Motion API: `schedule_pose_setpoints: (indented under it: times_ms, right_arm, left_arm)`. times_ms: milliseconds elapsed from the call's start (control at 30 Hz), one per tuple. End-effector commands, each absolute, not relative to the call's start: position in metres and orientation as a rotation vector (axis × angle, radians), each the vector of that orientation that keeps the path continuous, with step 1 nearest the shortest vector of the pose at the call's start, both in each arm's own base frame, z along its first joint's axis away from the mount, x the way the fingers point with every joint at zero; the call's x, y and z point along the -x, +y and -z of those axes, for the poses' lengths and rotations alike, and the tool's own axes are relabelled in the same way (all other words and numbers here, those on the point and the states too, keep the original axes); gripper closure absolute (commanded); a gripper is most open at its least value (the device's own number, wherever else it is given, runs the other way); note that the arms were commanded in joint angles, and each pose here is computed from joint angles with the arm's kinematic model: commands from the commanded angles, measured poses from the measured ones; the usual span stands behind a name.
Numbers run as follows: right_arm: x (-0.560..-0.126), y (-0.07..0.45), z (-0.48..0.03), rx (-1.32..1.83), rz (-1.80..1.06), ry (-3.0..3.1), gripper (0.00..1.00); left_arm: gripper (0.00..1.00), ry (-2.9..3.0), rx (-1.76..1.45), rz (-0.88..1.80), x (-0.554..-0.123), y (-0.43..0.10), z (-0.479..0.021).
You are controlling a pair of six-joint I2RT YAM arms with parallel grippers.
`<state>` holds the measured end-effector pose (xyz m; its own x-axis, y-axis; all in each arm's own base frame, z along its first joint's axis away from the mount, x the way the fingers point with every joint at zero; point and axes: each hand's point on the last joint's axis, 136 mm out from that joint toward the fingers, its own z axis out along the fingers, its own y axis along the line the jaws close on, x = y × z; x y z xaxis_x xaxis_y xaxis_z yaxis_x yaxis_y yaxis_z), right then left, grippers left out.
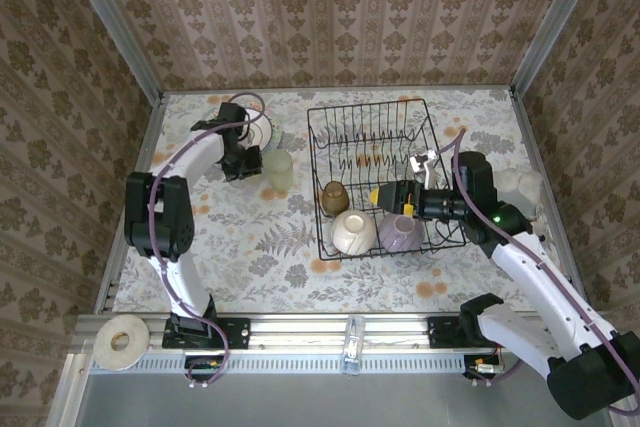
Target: Unload the mixed dishes from the dish rack
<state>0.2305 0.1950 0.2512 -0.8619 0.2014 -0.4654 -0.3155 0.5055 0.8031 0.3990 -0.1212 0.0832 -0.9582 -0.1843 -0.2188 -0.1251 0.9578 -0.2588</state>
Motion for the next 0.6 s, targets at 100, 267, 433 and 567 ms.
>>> schedule_pose_setpoints:
  times_ms: [100,267,433,567]
  right_arm:
    - [-0.225,0.190,-0.248,0.045,-1.336,2.257,0.00]
    - [-0.221,0.189,-0.251,0.038,-1.342,2.246,0.00]
    - [-0.219,0.189,-0.252,0.029,-1.355,2.242,0.00]
    - [-0.215,0.187,-0.255,0.028,-1.356,2.227,0.00]
  left_arm:
    - [0.93,2.873,0.258,0.348,-0.403,-0.123,-0.082]
    - [0.83,2.846,0.251,0.354,-0.402,-0.122,-0.093]
    - [0.71,2.807,0.242,0.366,-0.400,-0.122,-0.111]
    - [0.63,2.785,0.234,0.361,-0.397,-0.120,-0.123]
